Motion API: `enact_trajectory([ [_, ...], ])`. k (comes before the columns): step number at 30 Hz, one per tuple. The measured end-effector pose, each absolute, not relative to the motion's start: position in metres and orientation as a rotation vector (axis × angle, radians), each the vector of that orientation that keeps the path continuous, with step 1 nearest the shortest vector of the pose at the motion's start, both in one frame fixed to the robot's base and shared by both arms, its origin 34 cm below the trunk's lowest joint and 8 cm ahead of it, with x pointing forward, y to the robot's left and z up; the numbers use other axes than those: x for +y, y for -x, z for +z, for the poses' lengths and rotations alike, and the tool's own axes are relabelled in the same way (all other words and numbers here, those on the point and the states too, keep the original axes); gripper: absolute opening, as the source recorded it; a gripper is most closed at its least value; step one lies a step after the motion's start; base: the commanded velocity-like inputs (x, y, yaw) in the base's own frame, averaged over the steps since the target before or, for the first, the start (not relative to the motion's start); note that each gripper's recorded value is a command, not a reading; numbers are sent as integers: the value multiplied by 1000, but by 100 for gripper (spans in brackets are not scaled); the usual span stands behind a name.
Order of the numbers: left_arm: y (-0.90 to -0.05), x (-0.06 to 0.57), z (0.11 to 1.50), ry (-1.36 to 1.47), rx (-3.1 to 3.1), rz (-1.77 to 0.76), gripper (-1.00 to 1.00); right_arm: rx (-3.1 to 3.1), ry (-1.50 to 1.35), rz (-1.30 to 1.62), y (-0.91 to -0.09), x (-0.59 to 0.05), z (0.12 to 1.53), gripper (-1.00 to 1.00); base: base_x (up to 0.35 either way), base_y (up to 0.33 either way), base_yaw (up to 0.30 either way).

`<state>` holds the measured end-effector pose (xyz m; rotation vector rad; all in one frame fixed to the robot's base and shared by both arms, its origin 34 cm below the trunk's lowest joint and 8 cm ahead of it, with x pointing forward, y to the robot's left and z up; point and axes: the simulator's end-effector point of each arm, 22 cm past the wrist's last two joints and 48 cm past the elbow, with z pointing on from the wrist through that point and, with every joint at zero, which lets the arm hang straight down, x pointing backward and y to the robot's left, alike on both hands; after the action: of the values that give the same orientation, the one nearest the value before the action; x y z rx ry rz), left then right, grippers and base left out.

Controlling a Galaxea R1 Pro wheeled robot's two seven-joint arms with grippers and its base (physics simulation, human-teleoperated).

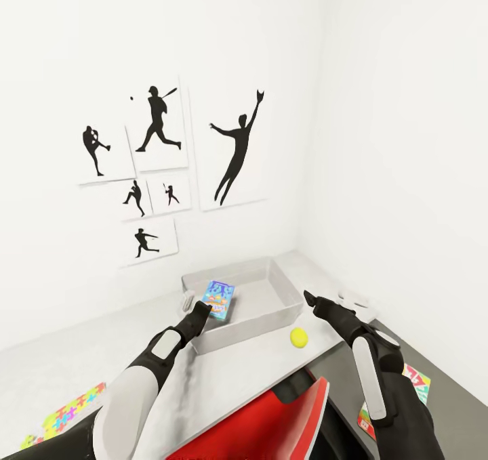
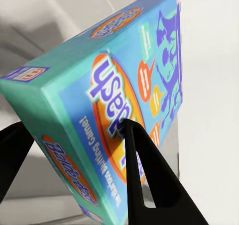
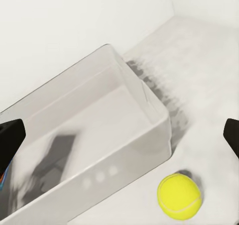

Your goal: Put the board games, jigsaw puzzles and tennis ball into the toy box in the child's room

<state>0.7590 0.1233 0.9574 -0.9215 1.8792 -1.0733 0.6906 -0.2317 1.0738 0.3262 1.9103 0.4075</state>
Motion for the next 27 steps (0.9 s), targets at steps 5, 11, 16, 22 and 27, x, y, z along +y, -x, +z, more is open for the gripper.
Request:
enact_trajectory([
  [5,-759,124,953,929,1883,-1072,-100,1917,-328,407,-691,-232,1070,100,0,0,0],
  [11,-759,124,950,939,1882,-1076,-100,1923,-330,406,-691,-232,1066,100,0,0,0],
  [16,-759,124,950,939,1882,-1076,-100,1924,-330,406,-691,-232,1066,100,0,0,0],
  [22,-759,124,950,939,1881,-1077,-100,1924,-330,406,-691,-232,1066,100,0,0,0],
  [27,-759,124,950,940,1881,-1078,-100,1923,-330,406,-691,-232,1066,100,0,0,0],
])
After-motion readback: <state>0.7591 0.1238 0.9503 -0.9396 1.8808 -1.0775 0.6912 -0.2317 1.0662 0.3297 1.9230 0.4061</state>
